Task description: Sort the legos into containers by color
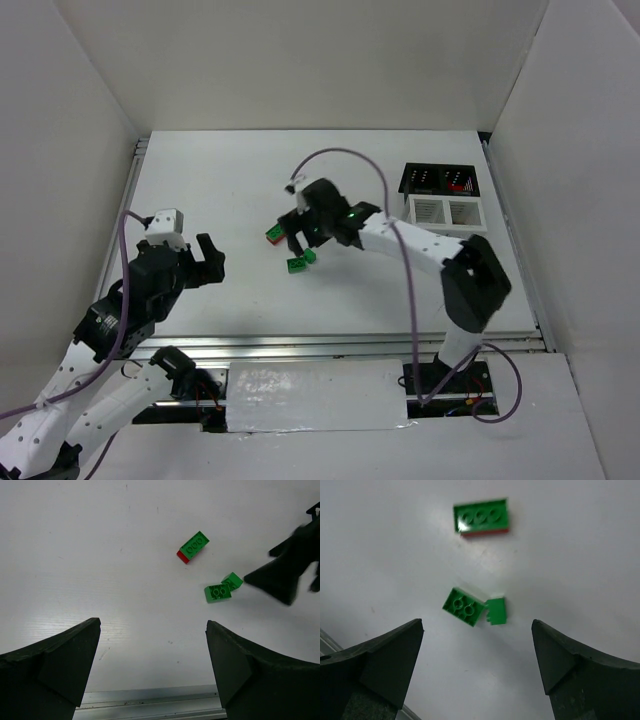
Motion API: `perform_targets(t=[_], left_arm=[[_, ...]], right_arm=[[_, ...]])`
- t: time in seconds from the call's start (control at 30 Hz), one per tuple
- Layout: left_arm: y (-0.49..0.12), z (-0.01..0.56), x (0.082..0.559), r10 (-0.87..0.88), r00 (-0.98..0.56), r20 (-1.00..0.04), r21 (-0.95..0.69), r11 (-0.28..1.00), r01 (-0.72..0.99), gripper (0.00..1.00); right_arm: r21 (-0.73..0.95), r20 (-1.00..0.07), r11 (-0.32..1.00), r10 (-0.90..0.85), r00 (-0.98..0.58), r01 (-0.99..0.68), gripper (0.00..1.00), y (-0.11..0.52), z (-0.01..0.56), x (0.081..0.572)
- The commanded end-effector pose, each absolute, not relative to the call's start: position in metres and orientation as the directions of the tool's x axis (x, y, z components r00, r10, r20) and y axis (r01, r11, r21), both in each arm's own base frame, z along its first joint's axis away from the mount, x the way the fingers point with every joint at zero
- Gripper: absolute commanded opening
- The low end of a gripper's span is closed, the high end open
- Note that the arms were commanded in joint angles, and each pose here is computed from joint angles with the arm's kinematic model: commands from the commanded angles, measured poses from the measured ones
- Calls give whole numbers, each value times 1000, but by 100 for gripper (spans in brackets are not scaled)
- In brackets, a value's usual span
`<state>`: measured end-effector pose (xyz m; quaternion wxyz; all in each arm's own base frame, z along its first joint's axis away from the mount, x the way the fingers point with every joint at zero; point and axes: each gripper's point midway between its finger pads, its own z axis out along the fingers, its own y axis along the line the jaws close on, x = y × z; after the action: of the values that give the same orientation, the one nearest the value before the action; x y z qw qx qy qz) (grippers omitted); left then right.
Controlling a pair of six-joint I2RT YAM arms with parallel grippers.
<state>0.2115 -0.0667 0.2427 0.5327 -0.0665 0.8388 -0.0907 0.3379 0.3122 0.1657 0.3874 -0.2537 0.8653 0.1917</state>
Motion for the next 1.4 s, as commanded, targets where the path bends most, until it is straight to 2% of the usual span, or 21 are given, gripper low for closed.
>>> perform_targets(t=[0.0, 0.1, 0.23, 0.33, 0.53, 0.63, 0.7, 0.73, 0.87, 0.97, 1.1, 1.37], left_arm=[[-67, 260, 216, -239, -380, -894, -252, 968, -16, 99], [-68, 260, 215, -237, -378, -895, -254, 967, -6, 100], [-71, 261, 216, -231, -381, -895, -255, 967, 14, 99], [-74, 260, 216, -224, -387, -894, -253, 967, 24, 100], [-77, 258, 217, -216, -397, -892, -250, 967, 36, 99], [-78, 257, 217, -211, -402, -891, -249, 968, 43, 100], [-79, 257, 218, -209, -406, -890, -247, 968, 44, 100], [-79, 257, 218, -209, -406, -890, -248, 968, 45, 99], [-81, 256, 218, -203, -412, -888, -246, 968, 54, 100], [-82, 254, 219, -198, -416, -887, -243, 968, 56, 99], [-82, 255, 219, -198, -415, -888, -243, 968, 59, 100], [-84, 254, 219, -193, -422, -886, -242, 968, 66, 100]], right_arm=[[19, -647, 690, -543, -535, -723, 96, 328, 114, 308], [15, -638, 697, -545, -544, -716, 94, 335, 100, 316], [4, -578, 691, -588, -565, -723, 83, 335, 77, 317], [-19, -546, 702, -604, -581, -712, 82, 329, 58, 318], [23, -623, 687, -558, -548, -726, 82, 332, 79, 317], [23, -627, 706, -541, -560, -708, 81, 325, 80, 330], [59, -626, 699, -531, -572, -713, 77, 322, 78, 335], [61, -620, 703, -530, -579, -709, 71, 321, 74, 338], [78, -600, 699, -537, -593, -711, 59, 317, 66, 343], [90, -580, 693, -548, -603, -715, 54, 318, 57, 342], [132, -574, 666, -552, -605, -734, 56, 324, 56, 335], [182, -632, 641, -505, -588, -746, 59, 335, 75, 331]])
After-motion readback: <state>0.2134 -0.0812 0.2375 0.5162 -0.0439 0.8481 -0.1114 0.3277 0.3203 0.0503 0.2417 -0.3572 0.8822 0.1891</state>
